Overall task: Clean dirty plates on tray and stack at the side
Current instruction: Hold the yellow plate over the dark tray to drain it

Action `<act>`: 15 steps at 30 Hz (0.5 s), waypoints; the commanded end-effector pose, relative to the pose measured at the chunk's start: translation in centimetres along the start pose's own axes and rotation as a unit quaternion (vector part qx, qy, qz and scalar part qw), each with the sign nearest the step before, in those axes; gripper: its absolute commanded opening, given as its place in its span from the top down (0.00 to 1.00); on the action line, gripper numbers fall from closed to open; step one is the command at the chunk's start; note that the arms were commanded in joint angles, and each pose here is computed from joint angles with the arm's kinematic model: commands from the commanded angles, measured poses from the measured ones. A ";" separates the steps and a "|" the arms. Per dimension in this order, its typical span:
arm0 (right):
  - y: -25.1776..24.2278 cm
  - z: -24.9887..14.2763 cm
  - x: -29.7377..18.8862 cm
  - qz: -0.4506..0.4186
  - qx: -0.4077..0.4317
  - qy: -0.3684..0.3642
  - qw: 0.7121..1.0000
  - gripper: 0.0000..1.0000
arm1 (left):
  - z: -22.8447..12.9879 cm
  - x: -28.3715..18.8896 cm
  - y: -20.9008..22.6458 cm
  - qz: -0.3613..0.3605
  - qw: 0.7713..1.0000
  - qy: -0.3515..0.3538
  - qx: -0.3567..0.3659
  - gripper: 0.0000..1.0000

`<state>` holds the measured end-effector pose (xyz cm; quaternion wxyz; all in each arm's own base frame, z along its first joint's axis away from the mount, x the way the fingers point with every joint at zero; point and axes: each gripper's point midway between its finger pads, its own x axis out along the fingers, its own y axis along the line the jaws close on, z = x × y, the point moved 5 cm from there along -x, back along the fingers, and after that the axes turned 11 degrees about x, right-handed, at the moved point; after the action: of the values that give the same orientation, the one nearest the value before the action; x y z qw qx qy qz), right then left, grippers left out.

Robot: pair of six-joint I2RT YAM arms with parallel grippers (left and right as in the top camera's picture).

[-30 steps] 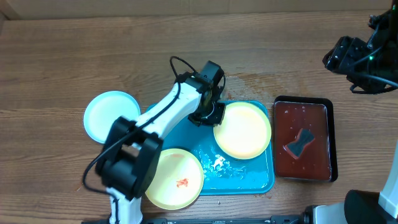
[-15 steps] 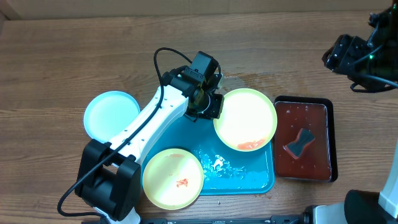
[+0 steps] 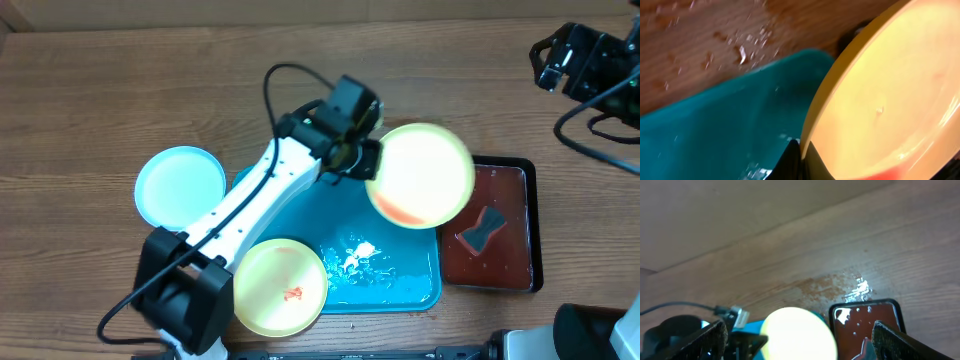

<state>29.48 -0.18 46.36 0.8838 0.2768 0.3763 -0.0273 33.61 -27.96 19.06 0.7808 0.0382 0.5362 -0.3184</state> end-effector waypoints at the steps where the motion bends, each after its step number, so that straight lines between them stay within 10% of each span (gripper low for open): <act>1: 1.2 -0.2 -1.9 0.034 -0.018 -0.014 0.999 0.06 | 2.4 1.1 -1.4 0.007 1.000 -0.008 0.014 0.96; 15: 4.5 -0.6 -6.8 0.143 -0.084 -0.057 0.985 0.04 | 6.6 5.9 -5.7 0.067 0.991 -0.002 0.115 0.96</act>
<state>26.94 1.60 50.74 0.9089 0.2649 0.3165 0.0597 36.78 -36.88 16.82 0.7737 0.1310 0.5290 -0.3231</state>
